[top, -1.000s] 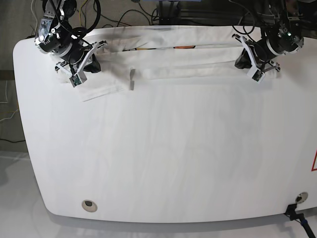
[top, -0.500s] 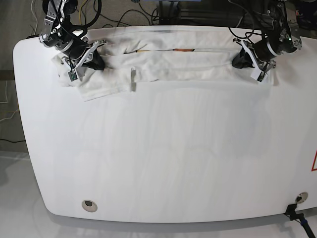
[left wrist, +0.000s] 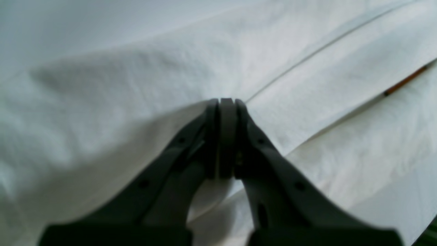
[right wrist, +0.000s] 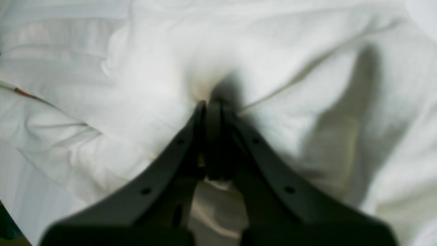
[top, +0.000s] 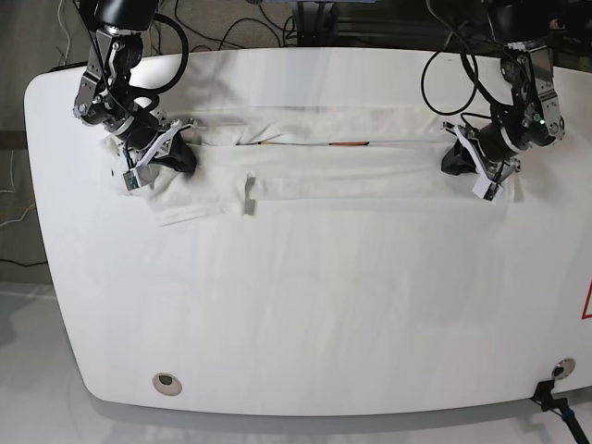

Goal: Fold the T-shirt properly

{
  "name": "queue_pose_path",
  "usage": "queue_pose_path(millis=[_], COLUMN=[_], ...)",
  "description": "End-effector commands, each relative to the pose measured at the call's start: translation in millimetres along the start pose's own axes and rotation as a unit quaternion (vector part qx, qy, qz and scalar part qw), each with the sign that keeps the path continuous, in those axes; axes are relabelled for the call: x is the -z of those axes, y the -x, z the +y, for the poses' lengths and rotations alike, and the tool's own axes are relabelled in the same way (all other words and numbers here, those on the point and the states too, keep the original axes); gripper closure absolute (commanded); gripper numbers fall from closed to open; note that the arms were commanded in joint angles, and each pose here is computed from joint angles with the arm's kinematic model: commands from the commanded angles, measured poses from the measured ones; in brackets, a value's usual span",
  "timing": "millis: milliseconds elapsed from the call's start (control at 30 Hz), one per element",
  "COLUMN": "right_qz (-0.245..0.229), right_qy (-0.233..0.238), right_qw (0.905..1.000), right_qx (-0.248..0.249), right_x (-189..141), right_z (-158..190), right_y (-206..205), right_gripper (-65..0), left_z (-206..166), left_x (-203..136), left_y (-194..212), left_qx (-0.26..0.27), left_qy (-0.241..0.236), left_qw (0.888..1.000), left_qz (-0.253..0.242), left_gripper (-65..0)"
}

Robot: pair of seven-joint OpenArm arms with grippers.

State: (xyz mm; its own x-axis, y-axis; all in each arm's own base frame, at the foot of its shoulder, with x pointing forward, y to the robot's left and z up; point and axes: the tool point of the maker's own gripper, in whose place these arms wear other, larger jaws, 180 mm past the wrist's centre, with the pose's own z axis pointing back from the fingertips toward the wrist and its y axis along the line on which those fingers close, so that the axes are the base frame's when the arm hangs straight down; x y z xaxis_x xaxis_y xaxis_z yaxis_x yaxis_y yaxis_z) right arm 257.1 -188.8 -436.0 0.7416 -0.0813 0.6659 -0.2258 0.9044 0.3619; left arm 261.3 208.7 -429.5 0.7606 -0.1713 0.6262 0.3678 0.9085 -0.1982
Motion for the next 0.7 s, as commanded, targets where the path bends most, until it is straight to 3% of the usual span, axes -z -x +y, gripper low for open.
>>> queue_pose_path(millis=[0,300,467,667], right_qz=[0.055,0.028,0.002,-0.005], right_qy=[0.044,0.042,0.046,0.056], right_qw=[0.9974,0.9983,0.9958,0.9889], right_qx=[-0.014,-0.029,-0.079,-0.138], right_x=[-7,-8,-19,-38], right_z=[-22,-17,-3,18], right_y=[20,4,-31,-57], right_gripper=[0.0,0.0,0.0,0.0], left_z=[14,15,9,8], left_x=[-5,-8,-22,-39], left_y=[26,9,-26,-41], left_qx=[0.007,0.020,0.066,0.106], left_qy=[-0.030,-0.036,-0.049,-0.069], left_qw=[0.998,0.998,0.997,0.992], left_qz=[0.061,0.044,0.005,0.013], left_gripper=[0.0,0.0,0.0,0.0])
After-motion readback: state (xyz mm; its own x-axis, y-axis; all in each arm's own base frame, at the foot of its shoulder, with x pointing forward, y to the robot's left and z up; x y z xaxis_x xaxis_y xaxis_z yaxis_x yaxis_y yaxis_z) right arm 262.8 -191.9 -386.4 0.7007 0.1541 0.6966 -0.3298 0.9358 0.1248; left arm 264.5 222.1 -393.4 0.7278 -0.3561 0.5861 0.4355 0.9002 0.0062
